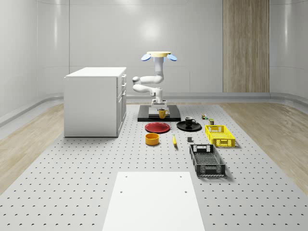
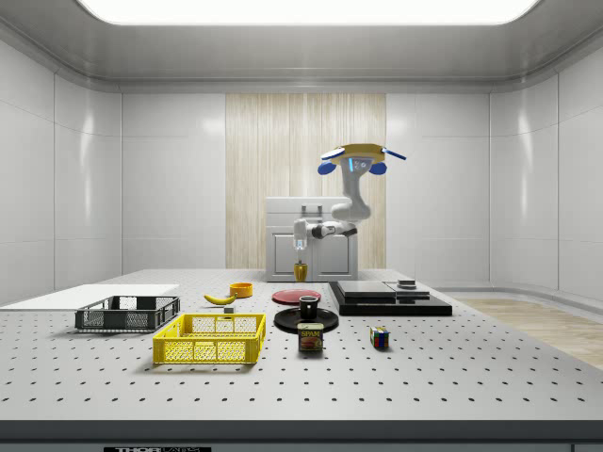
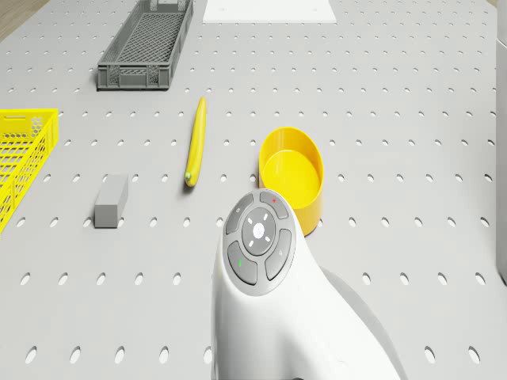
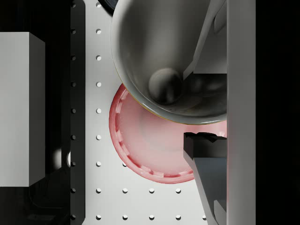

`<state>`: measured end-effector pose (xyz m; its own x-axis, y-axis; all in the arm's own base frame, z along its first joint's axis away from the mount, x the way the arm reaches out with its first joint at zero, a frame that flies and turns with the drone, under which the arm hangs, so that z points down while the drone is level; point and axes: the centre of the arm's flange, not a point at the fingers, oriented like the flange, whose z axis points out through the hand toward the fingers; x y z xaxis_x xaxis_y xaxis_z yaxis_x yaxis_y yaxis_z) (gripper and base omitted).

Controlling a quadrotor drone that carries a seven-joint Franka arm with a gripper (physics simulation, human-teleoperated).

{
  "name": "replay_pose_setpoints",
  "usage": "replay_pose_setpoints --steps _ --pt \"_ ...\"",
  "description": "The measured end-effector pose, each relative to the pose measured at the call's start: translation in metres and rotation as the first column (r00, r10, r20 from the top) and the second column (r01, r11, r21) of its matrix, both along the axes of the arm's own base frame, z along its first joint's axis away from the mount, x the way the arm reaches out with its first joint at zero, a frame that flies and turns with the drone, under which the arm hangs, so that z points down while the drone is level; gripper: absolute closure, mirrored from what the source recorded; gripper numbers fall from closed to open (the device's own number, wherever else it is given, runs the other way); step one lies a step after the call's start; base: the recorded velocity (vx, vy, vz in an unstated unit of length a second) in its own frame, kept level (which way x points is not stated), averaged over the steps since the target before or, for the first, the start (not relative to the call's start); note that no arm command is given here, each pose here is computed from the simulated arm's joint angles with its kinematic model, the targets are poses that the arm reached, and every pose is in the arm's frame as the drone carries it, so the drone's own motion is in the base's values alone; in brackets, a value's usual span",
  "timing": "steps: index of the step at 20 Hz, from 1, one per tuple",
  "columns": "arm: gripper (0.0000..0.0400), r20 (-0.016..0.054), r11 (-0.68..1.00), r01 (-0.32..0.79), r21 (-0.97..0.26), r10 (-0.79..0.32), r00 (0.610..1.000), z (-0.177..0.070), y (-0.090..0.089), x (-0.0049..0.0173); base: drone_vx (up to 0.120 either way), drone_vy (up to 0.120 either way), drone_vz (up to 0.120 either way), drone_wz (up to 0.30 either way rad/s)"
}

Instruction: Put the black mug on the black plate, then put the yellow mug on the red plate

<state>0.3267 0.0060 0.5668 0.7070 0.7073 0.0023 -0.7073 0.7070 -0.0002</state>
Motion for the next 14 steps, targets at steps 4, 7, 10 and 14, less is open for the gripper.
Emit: replay_pose_setpoints --steps 4,7,10,14 --pt "0.0290 0.0000 1.000 0.000 0.000 0.000 1.000 0.000 0.000 0.0000 0.000 -0.120 0.000 0.000" --pt "0.0290 0.0000 1.000 0.000 0.000 0.000 1.000 0.003 0.000 0.0000 0.000 -0.013 0.000 0.000" --pt "0.0290 0.0000 1.000 0.000 0.000 0.000 1.000 0.013 0.000 0.0000 0.000 0.000 0.000 0.000" --pt "0.0290 0.0001 1.000 0.000 0.000 0.000 1.000 0.030 0.000 0.0000 0.000 0.000 0.000 0.000"
